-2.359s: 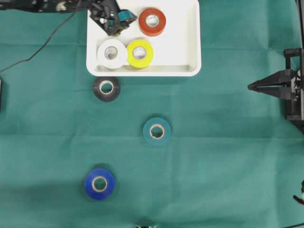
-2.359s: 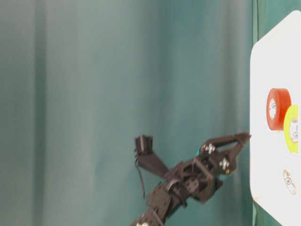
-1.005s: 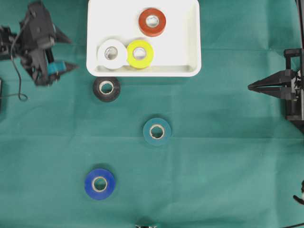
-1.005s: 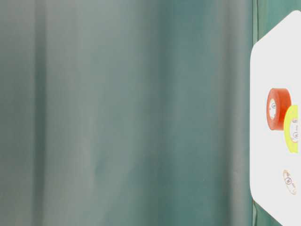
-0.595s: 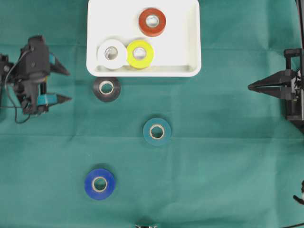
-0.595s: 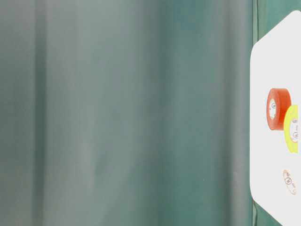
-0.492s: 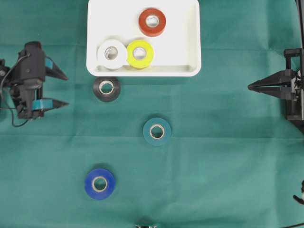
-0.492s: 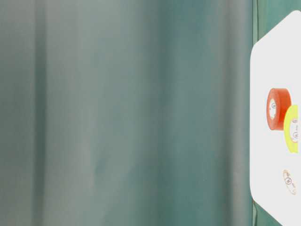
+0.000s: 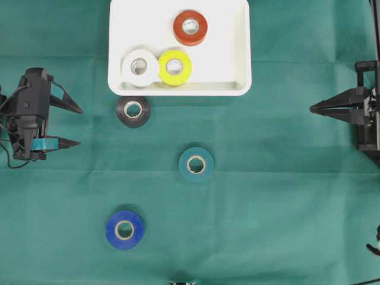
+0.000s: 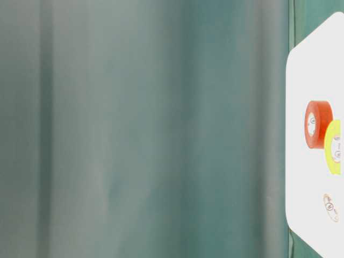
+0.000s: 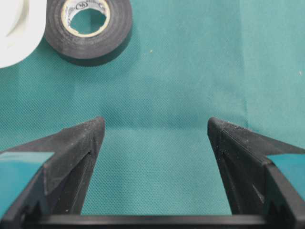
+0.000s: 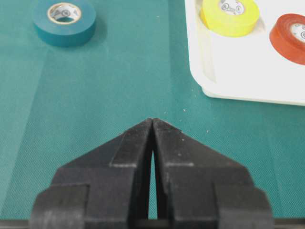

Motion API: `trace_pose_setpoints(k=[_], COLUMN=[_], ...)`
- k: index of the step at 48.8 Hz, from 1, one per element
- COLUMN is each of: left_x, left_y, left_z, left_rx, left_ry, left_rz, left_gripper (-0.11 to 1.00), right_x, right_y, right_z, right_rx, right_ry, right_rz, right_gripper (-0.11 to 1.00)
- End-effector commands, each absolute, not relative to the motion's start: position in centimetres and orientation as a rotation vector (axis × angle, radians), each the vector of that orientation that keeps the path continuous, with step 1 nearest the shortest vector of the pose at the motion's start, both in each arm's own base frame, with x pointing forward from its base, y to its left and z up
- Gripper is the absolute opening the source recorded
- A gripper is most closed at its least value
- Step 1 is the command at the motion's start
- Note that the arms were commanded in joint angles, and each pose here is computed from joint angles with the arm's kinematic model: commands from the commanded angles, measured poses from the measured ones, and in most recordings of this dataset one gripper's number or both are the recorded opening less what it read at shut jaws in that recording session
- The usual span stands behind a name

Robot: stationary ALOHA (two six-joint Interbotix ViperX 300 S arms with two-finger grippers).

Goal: Put the tape into the white case with the left arm.
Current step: 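Move the open left gripper over the teal tape roll and lower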

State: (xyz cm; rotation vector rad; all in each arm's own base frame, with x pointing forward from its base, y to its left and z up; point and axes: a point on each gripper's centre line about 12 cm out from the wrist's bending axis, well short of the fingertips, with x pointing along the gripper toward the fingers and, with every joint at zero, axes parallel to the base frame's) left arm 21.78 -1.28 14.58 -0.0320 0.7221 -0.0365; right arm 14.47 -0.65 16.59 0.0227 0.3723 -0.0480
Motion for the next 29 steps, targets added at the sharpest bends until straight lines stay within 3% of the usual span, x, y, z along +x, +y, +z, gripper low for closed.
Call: trace_pose_setpoints(k=[1, 12, 29], left_x=[22.3, 23.4, 29.0], left_y=[-1.4, -1.5, -1.8], left_z=[14.9, 15.3, 16.2], left_rx=[-0.029, -0.030, -0.029], left_ry=[0.705, 0.693, 0.653], left_rz=[-0.043, -0.042, -0.042], left_gripper=[0.87, 0.87, 0.86], right_x=[14.7, 14.7, 14.7], right_y=[-0.7, -0.7, -0.7], right_z=[17.1, 17.1, 17.1], right_rx=[0.022, 0.022, 0.023], right_ry=[0.355, 0.355, 0.355], right_rz=[-0.047, -0.047, -0.049], right_gripper=[-0.10, -0.10, -0.10])
